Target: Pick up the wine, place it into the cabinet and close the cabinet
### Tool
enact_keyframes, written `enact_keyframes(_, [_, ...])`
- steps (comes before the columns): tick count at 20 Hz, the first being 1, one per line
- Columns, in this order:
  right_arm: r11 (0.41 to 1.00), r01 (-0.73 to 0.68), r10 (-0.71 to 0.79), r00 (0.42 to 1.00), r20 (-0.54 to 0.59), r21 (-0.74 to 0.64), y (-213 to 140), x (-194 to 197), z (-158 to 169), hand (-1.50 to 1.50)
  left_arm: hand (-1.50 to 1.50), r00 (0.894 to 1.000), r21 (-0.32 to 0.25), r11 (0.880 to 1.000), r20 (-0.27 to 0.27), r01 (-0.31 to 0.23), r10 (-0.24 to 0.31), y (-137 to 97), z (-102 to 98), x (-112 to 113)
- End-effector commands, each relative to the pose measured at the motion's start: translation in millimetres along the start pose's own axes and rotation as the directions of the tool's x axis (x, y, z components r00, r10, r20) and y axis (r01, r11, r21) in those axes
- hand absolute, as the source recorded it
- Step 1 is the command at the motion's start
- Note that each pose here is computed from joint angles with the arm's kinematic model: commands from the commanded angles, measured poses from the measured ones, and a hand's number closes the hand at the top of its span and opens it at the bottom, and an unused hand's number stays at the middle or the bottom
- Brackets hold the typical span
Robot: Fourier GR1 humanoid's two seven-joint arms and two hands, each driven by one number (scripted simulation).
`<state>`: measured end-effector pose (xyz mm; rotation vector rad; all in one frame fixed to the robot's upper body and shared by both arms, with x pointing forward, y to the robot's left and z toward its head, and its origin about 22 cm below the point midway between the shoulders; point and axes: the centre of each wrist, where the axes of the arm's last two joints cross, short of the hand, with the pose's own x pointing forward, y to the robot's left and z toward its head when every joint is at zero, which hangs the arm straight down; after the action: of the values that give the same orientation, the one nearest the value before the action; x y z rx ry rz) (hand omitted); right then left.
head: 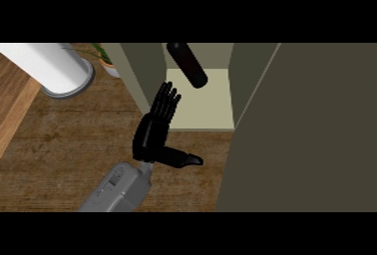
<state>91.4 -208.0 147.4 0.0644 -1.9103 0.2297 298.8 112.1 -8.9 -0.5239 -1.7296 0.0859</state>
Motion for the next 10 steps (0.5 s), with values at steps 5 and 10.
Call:
enact_keyframes(5, [0.996,0.032,-0.033,0.999,0.019,0.087,-13,47,10,-1.5,-1.5,0.999,0.02,0.998,0.014,-0.051,0.051,15,61,20])
enact_keyframes(10, [0.979,0.071,-0.076,0.997,0.018,0.192,-2,59,14,-1.5,-1.5,0.997,0.052,0.997,0.038,-0.063,0.062,29,73,17])
